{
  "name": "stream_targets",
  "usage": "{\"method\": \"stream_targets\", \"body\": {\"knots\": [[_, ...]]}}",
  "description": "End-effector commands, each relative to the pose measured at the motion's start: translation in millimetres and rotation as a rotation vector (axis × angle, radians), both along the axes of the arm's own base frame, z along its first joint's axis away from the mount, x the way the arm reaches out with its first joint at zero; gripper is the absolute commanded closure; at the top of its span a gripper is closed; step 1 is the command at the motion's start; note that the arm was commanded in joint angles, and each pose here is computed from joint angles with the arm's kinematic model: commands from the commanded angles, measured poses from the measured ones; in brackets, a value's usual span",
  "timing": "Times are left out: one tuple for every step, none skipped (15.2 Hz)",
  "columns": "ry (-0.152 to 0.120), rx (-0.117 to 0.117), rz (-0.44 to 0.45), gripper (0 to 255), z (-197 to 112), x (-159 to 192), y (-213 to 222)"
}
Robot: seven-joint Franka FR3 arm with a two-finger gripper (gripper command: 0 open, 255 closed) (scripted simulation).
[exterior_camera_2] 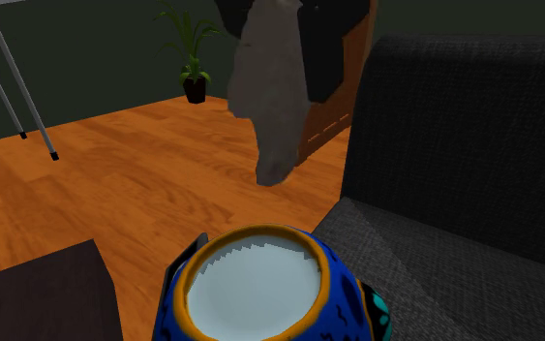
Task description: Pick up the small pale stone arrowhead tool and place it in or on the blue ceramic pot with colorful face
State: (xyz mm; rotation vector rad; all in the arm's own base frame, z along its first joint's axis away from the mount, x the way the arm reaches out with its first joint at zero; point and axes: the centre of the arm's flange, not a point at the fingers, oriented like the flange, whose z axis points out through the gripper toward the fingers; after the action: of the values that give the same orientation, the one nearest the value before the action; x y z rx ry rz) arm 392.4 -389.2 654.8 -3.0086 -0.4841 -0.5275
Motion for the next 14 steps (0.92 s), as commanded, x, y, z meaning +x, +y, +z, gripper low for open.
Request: {"method": "stream_targets", "body": {"knots": [[0.000,0.000,0.000,255,-10.8,-0.6,-0.2],[0.000,0.000,0.000,255,-16.1,-0.6,-0.2],[0.000,0.000,0.000,255,-21.4,-0.6,-0.2],[0.000,0.000,0.000,255,-26.7,-0.6,-0.2],[0.000,0.000,0.000,255,-32.0,-0.6,-0.2],[0.000,0.000,0.000,255,-37.2,-0.6,-0.2],[0.000,0.000,0.000,255,-42.5,-0.6,-0.2],[0.000,0.000,0.000,255,-47.8,-0.6,-0.2],[0.000,0.000,0.000,255,-53.1,-0.6,-0.2],[0.000,0.000,0.000,255,-61.5,-0.6,-0.2],[0.000,0.000,0.000,255,-61.5,-0.6,-0.2],[0.000,0.000,0.000,255,-61.5,-0.6,-0.2],[0.000,0.000,0.000,255,-61.5,-0.6,-0.2],[0.000,0.000,0.000,255,-61.5,-0.6,-0.2]]}}
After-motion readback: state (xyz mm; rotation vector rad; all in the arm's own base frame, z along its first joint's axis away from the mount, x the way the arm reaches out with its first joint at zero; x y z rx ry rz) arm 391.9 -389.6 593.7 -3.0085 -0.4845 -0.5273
